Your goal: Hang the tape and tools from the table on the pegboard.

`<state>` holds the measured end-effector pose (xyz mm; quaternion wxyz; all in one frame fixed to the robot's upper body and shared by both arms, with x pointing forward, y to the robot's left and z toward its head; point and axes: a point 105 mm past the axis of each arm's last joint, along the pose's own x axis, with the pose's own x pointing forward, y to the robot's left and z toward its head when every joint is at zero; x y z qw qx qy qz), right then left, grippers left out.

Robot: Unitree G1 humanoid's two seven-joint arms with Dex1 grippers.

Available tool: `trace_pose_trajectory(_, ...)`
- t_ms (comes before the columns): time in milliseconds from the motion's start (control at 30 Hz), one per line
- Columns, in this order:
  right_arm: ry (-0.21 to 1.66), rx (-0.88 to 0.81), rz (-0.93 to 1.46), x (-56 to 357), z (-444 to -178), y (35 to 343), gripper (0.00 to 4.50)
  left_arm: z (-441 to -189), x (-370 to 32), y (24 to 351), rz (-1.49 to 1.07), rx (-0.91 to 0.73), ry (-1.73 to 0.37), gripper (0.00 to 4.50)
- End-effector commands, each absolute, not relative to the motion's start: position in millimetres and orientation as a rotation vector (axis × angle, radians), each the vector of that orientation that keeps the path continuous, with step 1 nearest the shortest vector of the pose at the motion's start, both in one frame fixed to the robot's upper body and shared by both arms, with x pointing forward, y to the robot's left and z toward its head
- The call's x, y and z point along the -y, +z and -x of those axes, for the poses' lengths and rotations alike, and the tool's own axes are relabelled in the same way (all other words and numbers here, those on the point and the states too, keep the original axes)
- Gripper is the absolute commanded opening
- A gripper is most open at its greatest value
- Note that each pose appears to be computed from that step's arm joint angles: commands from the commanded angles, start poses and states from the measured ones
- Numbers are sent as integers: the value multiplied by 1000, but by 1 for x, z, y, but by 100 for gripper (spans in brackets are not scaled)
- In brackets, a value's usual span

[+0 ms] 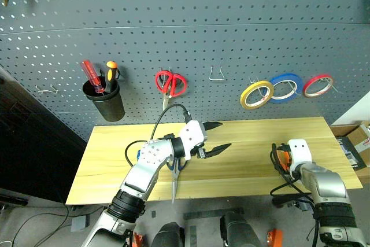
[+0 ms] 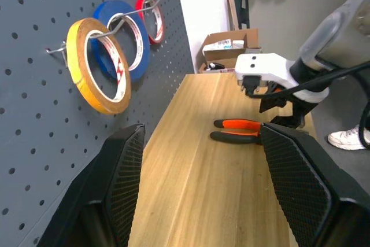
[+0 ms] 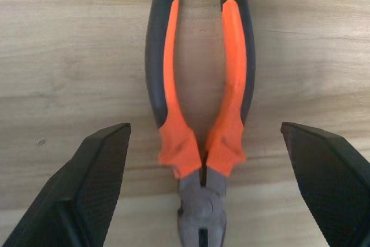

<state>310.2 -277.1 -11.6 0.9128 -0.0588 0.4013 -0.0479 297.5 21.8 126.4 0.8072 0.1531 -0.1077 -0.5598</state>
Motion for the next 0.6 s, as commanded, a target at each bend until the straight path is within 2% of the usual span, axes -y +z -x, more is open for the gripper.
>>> trace_pose_trajectory(33, -88, -805, 75, 282, -322, -9, 448, -296, -20, 137, -343, 285, -1198, 336)
trace_pose_trajectory(167, -73, -828, 60, 286, -328, -13, 448, -296, -20, 136, -347, 286, -1198, 336)
trace_pose_trajectory(300, -63, -896, 20, 289, -322, -22, 448, -296, -21, 136, -351, 287, -1200, 336)
trace_pose_trajectory(400, -49, -913, 45, 288, -320, -25, 388, -296, -21, 135, -351, 286, -1198, 336)
trace_pose_trajectory(500, -41, -897, 68, 284, -322, -24, 289, -297, -23, 134, -349, 282, -1195, 336)
trace_pose_trajectory(533, -39, -879, 91, 282, -324, -22, 270, -297, -24, 133, -343, 275, -1192, 336)
trace_pose_trajectory(600, -43, -784, 147, 275, -334, -7, 269, -298, -33, 131, -286, 246, -1166, 336)
